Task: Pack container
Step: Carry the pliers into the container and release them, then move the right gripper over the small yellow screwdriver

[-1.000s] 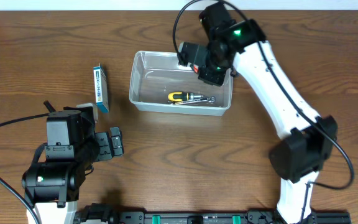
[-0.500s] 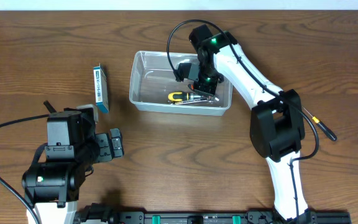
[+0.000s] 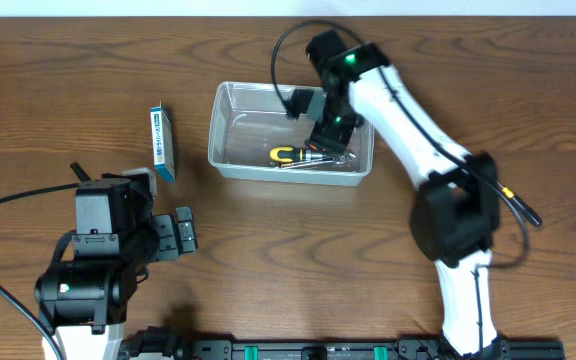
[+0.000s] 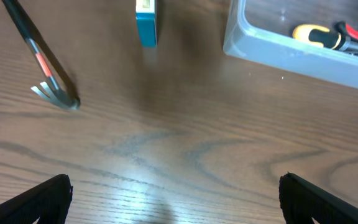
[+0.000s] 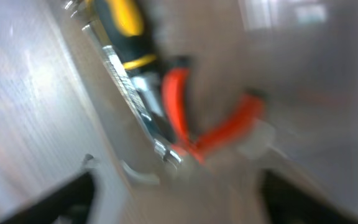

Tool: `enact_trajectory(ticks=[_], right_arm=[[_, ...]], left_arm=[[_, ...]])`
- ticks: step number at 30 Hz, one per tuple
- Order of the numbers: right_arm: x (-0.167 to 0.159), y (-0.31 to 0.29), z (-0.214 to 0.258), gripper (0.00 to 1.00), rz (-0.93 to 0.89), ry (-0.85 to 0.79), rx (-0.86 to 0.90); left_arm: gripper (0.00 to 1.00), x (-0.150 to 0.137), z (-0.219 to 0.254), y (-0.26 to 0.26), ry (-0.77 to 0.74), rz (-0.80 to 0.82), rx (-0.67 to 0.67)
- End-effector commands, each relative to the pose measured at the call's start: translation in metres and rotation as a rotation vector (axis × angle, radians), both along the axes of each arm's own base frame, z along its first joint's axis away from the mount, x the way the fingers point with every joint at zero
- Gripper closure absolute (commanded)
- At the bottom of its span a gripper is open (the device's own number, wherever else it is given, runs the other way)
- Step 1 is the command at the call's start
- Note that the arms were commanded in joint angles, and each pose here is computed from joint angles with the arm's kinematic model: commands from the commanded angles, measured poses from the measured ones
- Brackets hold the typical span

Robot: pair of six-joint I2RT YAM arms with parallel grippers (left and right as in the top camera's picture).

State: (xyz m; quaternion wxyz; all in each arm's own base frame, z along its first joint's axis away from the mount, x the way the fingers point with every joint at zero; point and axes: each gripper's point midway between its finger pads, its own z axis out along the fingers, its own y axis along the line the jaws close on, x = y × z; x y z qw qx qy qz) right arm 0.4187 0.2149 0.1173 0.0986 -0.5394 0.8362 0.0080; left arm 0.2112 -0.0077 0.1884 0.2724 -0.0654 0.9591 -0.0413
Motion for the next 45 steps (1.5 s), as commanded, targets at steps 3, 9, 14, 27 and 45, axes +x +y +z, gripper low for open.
enact_trajectory(ticks=[3, 9, 14, 27, 45], right_arm=[[-0.003, -0.083, 0.173, 0.01, -0.348, -0.36, 0.096], [-0.064, -0.197, 0.214, 0.01, -0.838, -0.28, 0.215], [-0.115, -0.249, 0.222, 0.01, -1.092, -0.176, 0.302], [-0.232, -0.227, 0.203, 0.01, -1.215, -0.146, 0.421], [-0.154, -0.323, 0.087, 0.01, -1.111, -0.039, -0.107]], left_arm=[[0.02, 0.01, 0.049, 0.004, -0.123, -0.018, 0.046], [0.02, 0.003, 0.07, 0.005, -0.143, -0.044, 0.066], [0.02, -0.003, 0.063, 0.003, -0.1, -0.06, 0.066], [0.02, -0.003, 0.063, -0.003, -0.103, -0.084, 0.042], [0.02, -0.004, 0.063, -0.01, -0.101, -0.107, 0.008]])
